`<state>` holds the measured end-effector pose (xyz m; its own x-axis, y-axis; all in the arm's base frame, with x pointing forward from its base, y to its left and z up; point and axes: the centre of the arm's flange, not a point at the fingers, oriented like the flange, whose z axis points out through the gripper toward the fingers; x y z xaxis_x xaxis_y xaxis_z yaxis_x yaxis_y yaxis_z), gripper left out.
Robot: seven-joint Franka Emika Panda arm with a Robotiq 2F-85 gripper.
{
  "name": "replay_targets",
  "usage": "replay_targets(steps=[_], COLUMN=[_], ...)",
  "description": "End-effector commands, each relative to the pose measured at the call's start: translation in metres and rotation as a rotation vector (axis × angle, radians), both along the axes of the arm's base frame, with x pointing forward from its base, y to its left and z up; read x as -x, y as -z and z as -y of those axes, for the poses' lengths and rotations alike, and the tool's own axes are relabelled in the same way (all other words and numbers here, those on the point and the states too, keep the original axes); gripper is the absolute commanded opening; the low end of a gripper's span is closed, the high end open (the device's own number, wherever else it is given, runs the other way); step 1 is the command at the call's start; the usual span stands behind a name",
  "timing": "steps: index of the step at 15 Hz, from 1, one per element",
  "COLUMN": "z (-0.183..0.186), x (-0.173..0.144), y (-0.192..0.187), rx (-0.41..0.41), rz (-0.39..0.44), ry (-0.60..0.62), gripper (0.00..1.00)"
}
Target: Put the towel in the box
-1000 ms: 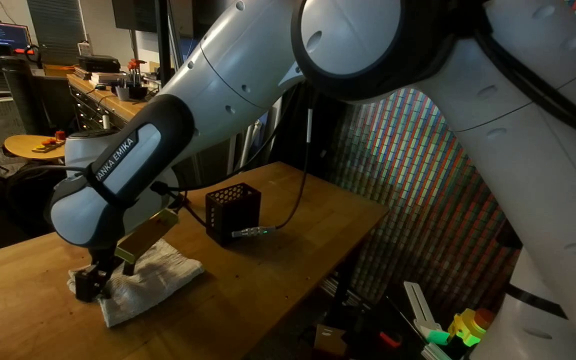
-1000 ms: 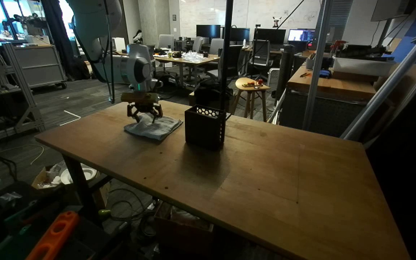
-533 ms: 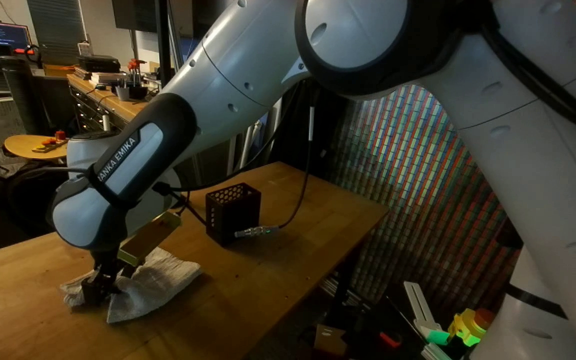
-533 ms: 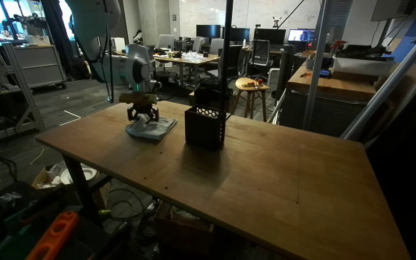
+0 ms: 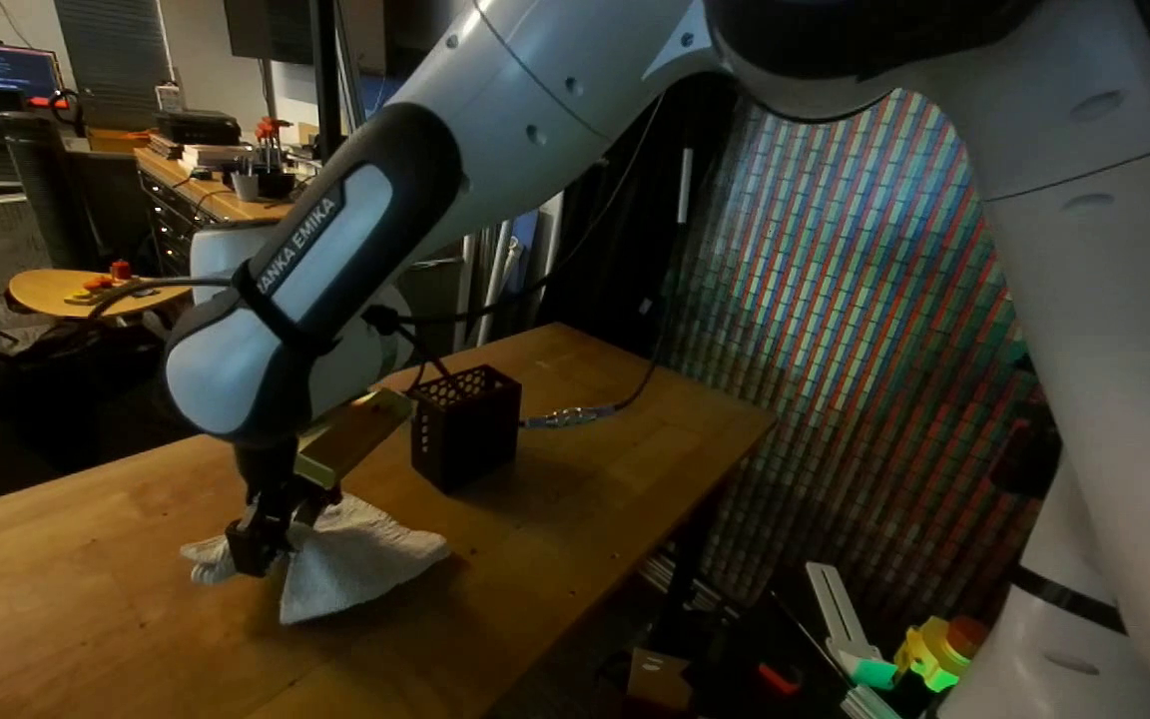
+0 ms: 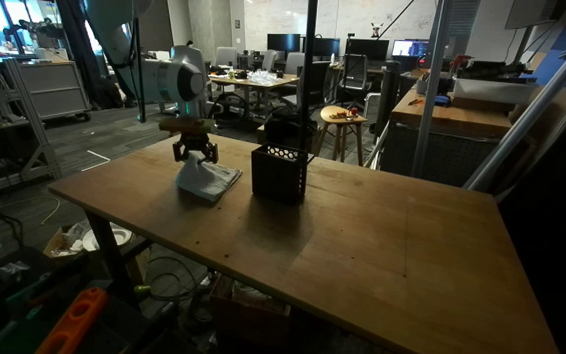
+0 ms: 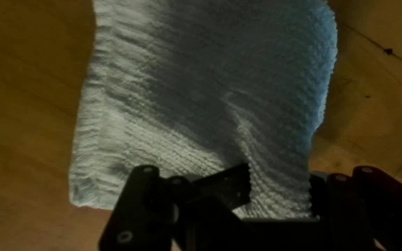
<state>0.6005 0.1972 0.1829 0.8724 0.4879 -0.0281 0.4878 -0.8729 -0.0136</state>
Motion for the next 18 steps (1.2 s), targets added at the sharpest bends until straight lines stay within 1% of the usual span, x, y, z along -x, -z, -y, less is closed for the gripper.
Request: replay_targets(steps=[1,4,6,8,11,14,16,18], z=[0.048,0.094,0.135,0.178,0.243,0.292,0.314,0.325], x=[0.000,-0.022,-0.035,-0.045,-0.050,-0.051,-0.052,-0.053], y=[-0.075,-0.127,-0.162,-0.184,-0.199,-0.203,-0.202,-0.201], rx=[-0.007,-0.006,-0.002,0.014,0.037,0.054,0.058,0.057], rz=[0.003,0.049,0.095,0.124,0.134,0.138,0.142,0.142], ry=[0.002,0.044,0.082,0.090,0.093,0.092,0.086,0.073], gripper=[0.06,0.06,0.06,0.06,0.06,0.06,0.06,0.06])
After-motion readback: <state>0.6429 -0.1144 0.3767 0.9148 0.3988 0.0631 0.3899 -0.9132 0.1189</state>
